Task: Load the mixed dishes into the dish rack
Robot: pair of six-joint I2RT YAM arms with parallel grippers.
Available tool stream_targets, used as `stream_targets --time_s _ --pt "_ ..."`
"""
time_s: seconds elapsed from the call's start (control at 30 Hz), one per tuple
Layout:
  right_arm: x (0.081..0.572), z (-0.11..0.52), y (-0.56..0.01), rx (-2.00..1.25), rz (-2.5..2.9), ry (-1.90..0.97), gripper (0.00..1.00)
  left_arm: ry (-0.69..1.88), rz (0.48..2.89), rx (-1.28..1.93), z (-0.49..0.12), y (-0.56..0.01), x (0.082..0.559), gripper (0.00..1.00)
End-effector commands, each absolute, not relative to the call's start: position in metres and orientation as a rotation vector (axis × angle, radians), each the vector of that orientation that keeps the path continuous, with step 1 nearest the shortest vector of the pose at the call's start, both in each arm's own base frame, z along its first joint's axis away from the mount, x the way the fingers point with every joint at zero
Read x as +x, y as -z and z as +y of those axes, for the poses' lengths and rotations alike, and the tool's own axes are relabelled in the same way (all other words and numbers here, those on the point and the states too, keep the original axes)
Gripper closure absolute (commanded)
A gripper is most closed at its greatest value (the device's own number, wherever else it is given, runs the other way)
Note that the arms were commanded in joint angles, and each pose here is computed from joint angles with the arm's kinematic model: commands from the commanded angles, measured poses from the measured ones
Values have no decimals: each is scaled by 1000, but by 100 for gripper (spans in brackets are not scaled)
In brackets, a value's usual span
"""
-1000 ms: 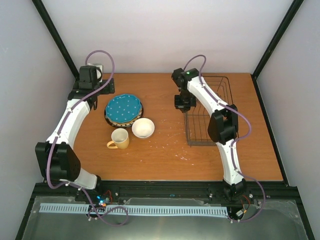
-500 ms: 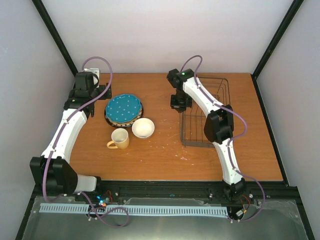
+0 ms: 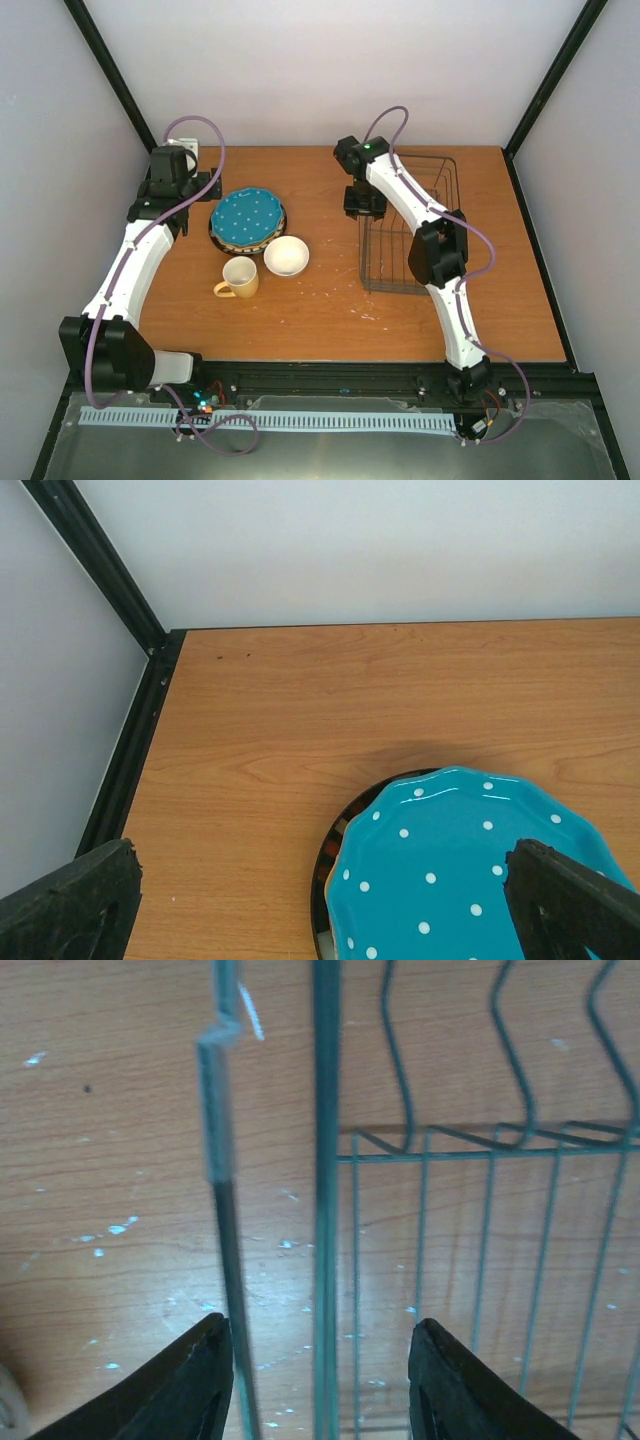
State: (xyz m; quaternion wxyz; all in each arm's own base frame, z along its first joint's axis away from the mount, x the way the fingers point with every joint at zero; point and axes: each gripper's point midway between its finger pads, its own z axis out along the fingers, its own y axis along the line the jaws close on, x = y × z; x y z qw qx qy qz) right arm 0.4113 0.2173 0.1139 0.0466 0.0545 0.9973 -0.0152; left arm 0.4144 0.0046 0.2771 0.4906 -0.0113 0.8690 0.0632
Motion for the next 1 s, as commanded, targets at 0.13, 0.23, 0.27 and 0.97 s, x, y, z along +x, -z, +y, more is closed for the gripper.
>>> stream_targets --time_s 0.13,0.23,0.27,0.97 --pt "407 186 -221 151 2732 163 53 -106 2062 -118 20 -292 413 0" --pt "409 222 -257 -64 2601 104 55 -21 2073 -122 14 -289 414 0" --pt "407 241 -262 -148 2576 58 56 -5 2079 -118 12 -288 415 0" --pt "369 357 -144 -735 2802 -227 59 6 2185 -135 12 -257 399 0"
